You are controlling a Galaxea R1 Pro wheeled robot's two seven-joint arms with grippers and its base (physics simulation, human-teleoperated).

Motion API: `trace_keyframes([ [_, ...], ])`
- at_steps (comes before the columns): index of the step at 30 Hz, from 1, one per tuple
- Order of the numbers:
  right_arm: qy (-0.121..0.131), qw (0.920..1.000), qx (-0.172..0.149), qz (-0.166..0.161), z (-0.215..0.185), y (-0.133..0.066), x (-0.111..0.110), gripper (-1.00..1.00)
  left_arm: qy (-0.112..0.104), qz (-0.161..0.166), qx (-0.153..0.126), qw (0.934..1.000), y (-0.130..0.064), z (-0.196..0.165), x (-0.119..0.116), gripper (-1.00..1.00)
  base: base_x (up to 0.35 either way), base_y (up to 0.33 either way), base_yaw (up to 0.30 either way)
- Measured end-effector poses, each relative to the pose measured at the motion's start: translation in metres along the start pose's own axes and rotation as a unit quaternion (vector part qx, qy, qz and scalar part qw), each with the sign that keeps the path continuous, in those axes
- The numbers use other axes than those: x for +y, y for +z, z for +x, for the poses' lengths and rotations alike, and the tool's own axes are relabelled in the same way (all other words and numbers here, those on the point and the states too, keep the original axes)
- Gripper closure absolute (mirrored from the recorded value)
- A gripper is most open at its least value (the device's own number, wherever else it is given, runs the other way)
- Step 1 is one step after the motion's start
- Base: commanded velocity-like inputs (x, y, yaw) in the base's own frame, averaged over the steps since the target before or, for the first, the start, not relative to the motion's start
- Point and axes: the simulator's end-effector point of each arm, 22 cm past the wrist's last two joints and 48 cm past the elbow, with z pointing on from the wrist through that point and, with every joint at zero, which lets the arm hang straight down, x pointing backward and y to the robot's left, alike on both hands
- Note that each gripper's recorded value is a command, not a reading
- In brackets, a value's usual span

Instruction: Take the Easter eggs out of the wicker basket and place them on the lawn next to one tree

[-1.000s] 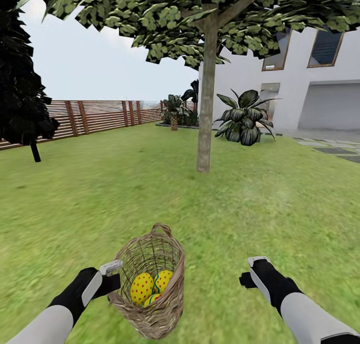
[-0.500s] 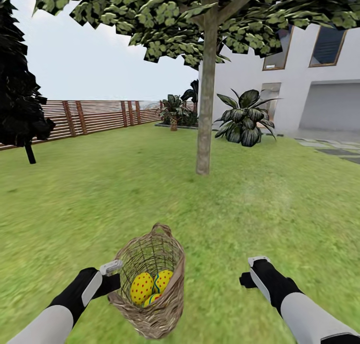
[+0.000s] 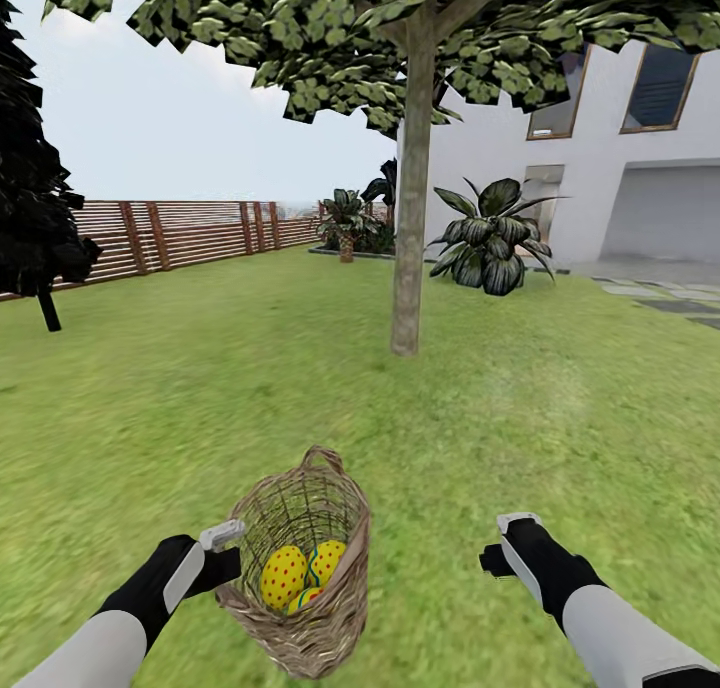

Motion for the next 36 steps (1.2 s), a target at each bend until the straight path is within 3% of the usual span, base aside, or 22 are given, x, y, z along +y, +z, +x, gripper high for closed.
trace_keyframes([
  [36,0.001,1.0,0.0,-0.001,0.0,0.0,0.0002,-1.0,0.0,0.0,0.0,1.0,0.0,0.0,0.0,1.0,0.33,-0.075,0.0],
])
